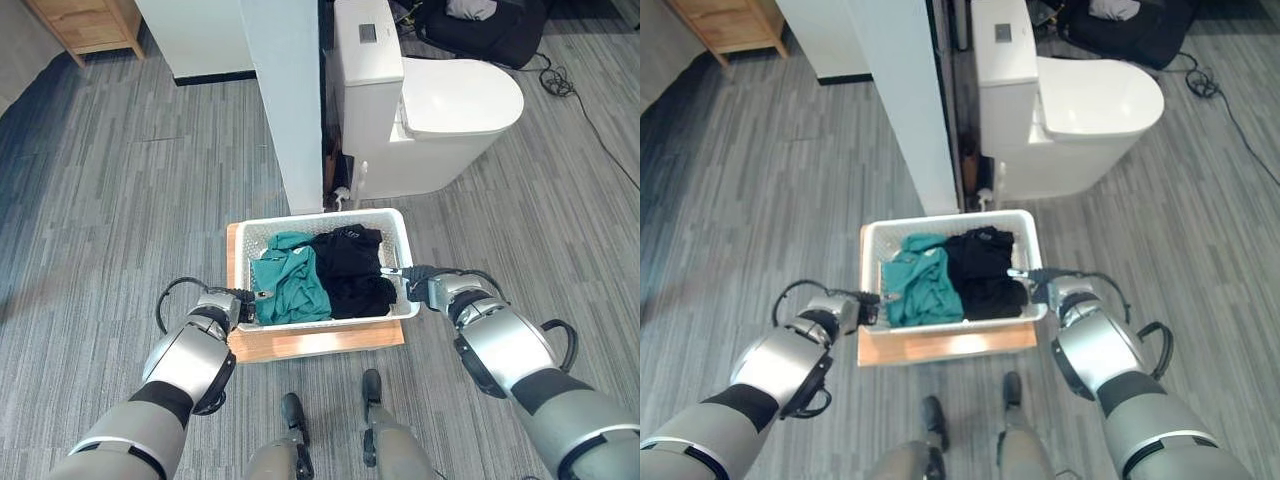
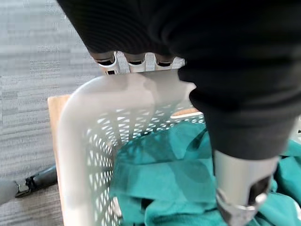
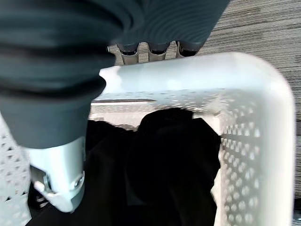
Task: Grab the laundry basket,head to the washer,open it,put in the laundry and shut it.
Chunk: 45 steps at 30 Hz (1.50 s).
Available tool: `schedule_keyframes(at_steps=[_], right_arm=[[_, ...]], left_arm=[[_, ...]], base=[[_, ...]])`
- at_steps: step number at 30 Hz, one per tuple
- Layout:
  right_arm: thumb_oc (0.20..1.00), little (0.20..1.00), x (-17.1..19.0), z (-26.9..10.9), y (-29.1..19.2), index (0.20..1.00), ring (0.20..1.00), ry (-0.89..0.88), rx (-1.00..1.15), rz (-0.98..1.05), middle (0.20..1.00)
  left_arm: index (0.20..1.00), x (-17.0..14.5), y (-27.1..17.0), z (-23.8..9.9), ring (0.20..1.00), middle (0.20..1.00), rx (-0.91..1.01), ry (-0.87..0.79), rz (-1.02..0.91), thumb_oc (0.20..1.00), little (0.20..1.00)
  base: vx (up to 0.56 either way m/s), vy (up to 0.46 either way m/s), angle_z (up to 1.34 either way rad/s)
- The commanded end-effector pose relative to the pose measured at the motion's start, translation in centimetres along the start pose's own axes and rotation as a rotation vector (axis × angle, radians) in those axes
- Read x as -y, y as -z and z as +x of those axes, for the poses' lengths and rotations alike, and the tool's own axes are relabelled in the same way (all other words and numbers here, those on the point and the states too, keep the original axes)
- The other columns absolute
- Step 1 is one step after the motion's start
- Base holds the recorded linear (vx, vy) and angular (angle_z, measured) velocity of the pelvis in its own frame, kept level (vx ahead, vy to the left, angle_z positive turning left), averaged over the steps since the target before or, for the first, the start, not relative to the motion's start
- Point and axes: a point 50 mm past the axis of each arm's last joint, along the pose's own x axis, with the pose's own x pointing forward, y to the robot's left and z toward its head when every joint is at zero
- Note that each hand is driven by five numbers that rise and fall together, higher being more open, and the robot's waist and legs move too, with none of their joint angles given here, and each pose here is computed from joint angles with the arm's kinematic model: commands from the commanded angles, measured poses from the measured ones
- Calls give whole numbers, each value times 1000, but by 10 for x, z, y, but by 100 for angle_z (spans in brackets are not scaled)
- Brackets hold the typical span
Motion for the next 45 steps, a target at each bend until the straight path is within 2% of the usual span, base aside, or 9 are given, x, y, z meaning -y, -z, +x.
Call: schedule_keyframes(at_steps=[1,11,22,33,36,42,45], right_arm=[[1000,1000,-15,-17,-56,1000,1000,-9,132,-25,1000],[1000,1000,-10,-27,-84,1000,1000,-2,259,61,1000],[1000,1000,-11,-35,-102,1000,1000,-11,303,78,1000],[1000,1000,-15,-44,-118,1000,1000,-5,339,49,1000],[1000,1000,-15,-47,-124,1000,1000,22,366,1,1000],[1000,1000,-10,-52,-132,1000,1000,80,394,-113,1000],[1000,1000,-7,-52,-133,1000,1000,82,389,-104,1000]], left_arm=[[1000,-10,-57,-22,1000,1000,128,-47,-59,1000,1000],[1000,-8,-92,-37,1000,1000,275,-59,-84,1000,1000],[1000,-9,-113,-50,1000,1000,337,-79,-69,1000,1000],[1000,-21,-139,-67,1000,1000,430,-180,35,1000,1000],[1000,-29,-150,-75,1000,1000,477,-278,143,1000,1000],[1000,-27,-151,-76,1000,1000,483,-268,136,1000,1000],[1000,-26,-151,-76,1000,1000,483,-256,124,1000,1000]], base=[[0,0,0],[-10,-7,2],[-1,2,0],[0,1,0],[1,3,1],[2,1,1],[0,0,0]])
